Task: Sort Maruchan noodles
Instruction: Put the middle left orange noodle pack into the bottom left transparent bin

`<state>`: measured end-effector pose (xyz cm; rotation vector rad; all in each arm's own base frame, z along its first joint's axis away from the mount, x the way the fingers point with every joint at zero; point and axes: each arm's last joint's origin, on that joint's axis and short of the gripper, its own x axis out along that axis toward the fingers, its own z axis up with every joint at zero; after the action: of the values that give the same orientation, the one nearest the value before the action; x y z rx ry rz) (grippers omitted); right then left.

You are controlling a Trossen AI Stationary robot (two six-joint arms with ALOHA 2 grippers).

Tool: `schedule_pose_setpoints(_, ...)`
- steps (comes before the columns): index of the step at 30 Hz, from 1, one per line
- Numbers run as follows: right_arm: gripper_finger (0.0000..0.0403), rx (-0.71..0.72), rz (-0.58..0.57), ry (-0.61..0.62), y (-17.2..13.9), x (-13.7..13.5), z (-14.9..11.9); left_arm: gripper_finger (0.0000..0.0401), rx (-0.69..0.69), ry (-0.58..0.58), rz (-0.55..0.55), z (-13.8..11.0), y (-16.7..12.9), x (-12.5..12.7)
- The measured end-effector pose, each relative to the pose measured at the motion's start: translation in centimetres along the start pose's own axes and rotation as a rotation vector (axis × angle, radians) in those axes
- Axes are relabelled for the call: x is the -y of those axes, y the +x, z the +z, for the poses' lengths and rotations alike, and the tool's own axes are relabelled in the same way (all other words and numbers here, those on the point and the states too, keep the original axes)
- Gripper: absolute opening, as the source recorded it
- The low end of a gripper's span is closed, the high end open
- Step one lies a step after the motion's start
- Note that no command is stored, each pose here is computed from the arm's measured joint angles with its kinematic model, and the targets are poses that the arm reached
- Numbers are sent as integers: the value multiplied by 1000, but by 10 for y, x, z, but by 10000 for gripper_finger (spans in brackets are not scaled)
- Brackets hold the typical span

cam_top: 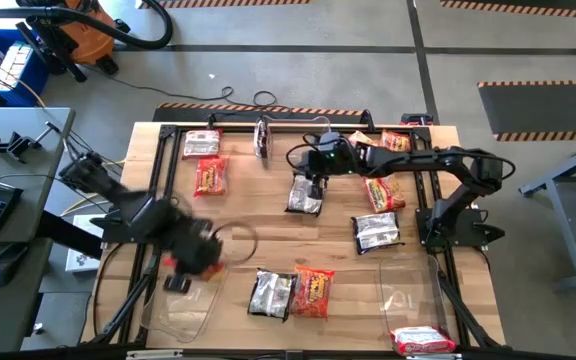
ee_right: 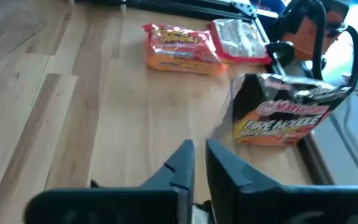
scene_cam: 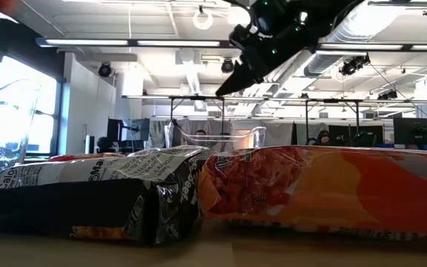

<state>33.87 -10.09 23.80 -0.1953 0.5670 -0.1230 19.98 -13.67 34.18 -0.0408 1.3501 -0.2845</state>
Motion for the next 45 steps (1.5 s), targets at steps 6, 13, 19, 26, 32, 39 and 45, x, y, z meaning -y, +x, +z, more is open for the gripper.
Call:
schedule_pose_setpoints(6, 11, 16, -7, 44, 2, -1, -10, 74, 86, -36, 143, -25, 16, 57)
schedule_pose_setpoints(13, 5, 19, -4, 93, 3, -2, -11, 74, -17, 65, 251, -44, 54, 96)
schedule_pose_setpoints(19, 1, 29, 5, 125, 3, -6, -8, 74, -90, 169, 262, -58, 73, 117)
schedule_pose_setpoints(26, 0, 34, 28, 111, 3, -17, -5, 74, -58, 179, 201, -66, 91, 114)
schedule_pose_setpoints(32, 0, 35, 47, 98, 4, -24, -3, 74, -63, 243, 167, -56, 102, 101)
schedule_pose_setpoints(39, 0, 6, 53, 94, 4, -25, -6, 74, 0, 319, 223, -33, 98, 81)
schedule_pose_setpoints(45, 0, -10, 57, 84, 4, -25, -8, 74, 35, 316, 191, -8, 98, 62)
